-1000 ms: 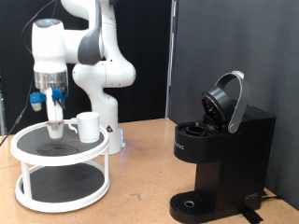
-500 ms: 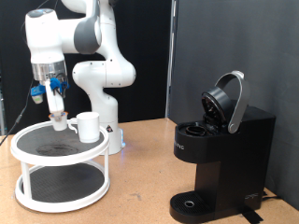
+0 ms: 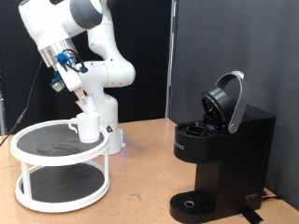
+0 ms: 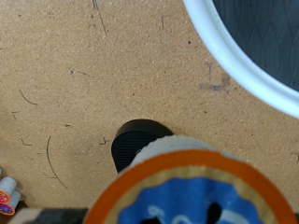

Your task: Make a cup of coffee with the keurig machine

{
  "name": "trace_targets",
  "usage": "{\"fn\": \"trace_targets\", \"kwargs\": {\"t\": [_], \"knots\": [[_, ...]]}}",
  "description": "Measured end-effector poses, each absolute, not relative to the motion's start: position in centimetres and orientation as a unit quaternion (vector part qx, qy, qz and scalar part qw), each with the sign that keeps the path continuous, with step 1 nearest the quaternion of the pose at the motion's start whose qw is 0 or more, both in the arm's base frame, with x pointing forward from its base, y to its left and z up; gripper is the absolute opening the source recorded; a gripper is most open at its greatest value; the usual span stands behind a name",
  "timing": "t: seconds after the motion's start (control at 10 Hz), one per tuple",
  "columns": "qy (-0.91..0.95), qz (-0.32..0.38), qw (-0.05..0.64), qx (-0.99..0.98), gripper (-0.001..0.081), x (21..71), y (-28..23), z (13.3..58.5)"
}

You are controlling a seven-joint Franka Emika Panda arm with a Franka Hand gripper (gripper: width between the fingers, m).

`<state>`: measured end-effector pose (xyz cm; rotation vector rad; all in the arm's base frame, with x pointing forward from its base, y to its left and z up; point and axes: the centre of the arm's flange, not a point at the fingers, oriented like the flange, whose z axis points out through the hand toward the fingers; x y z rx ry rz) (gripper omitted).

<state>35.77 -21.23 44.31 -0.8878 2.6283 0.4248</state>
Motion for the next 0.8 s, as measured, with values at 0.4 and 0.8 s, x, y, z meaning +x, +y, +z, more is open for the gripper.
{"fn": "trace_targets", "kwargs": {"t": [0.4, 0.8], "knots": [[0.9, 0.238, 0.21, -0.299, 0.0355, 37.1, -18.8, 46.3], [0.87, 0.283, 0.231, -0.33, 0.0355, 40.2, -14.0, 49.0]]}}
